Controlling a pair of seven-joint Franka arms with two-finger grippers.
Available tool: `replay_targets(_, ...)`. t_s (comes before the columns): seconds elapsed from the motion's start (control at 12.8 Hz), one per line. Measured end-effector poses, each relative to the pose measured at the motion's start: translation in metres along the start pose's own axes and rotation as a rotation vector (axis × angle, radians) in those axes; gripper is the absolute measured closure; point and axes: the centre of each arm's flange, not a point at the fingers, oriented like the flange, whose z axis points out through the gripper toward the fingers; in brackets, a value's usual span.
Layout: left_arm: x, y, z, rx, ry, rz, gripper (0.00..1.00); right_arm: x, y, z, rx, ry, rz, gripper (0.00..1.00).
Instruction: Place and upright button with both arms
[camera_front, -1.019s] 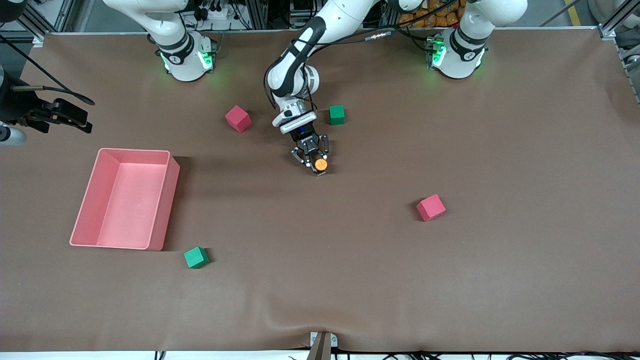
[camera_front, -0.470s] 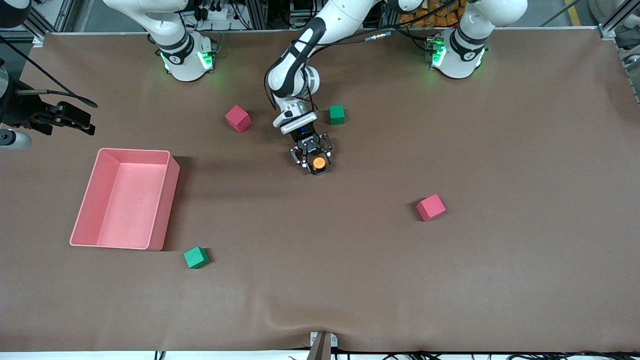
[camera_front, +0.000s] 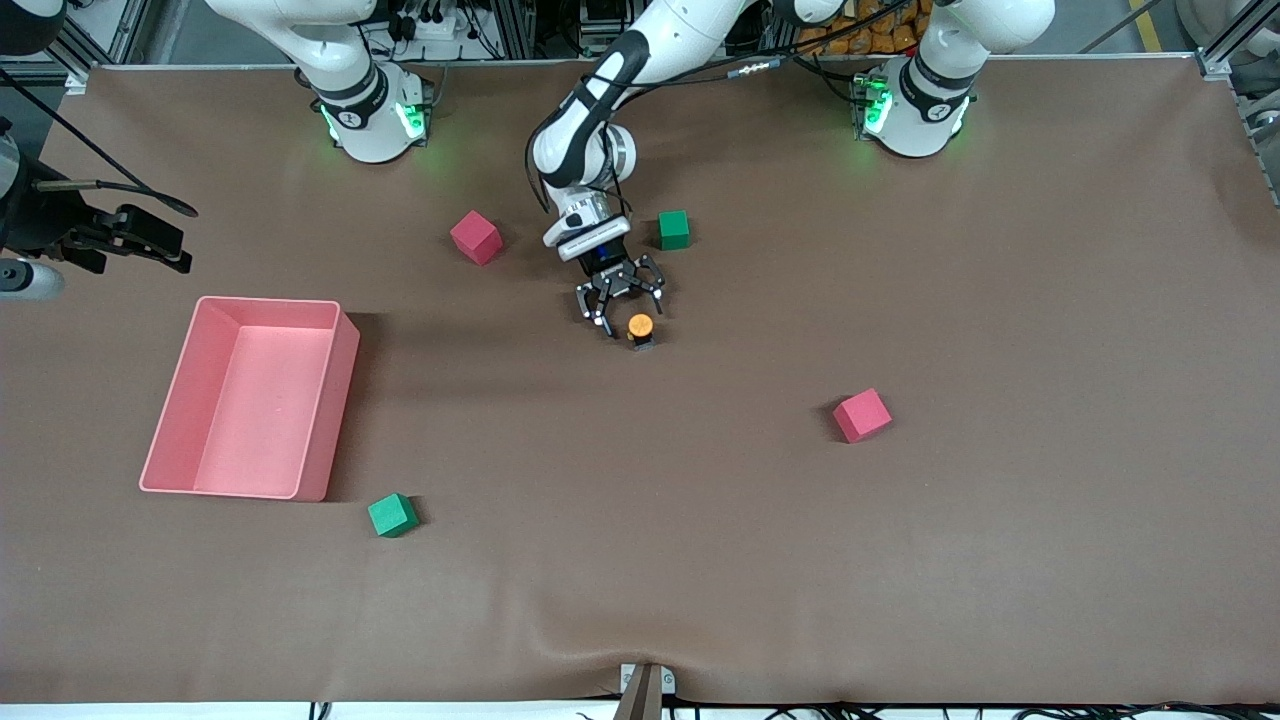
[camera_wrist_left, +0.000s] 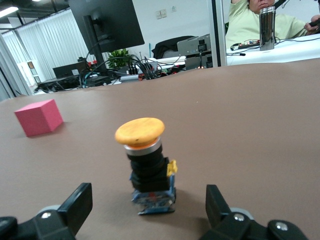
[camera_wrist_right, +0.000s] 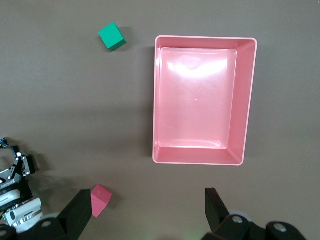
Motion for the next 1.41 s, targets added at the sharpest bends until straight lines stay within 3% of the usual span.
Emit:
replay_targets(0.39,0.043,-0.007,-0.032,-0.009,-0.048,0.004,0.0,0.0,0.001,0.0,0.0,0.0,0.001,0.0)
replay_targets(0.86,0.16,-0.014,-0.053,0.022,-0.277,-0.021,0.0,-0.001,0.0,0.0,0.0,-0.006,0.001,0.0)
replay_targets(1.18,0.268,-0.037,-0.038,0.02,-0.489,0.031,0.0,-0.002,0.001,0.001,0.0,-0.017,0.002,0.0)
replay_targets(1.41,0.369,-0.074,0.014,-0.023,-0.735,-0.003,0.0,-0.003,0.002,0.002,0.0,-0.026,0.004,0.0)
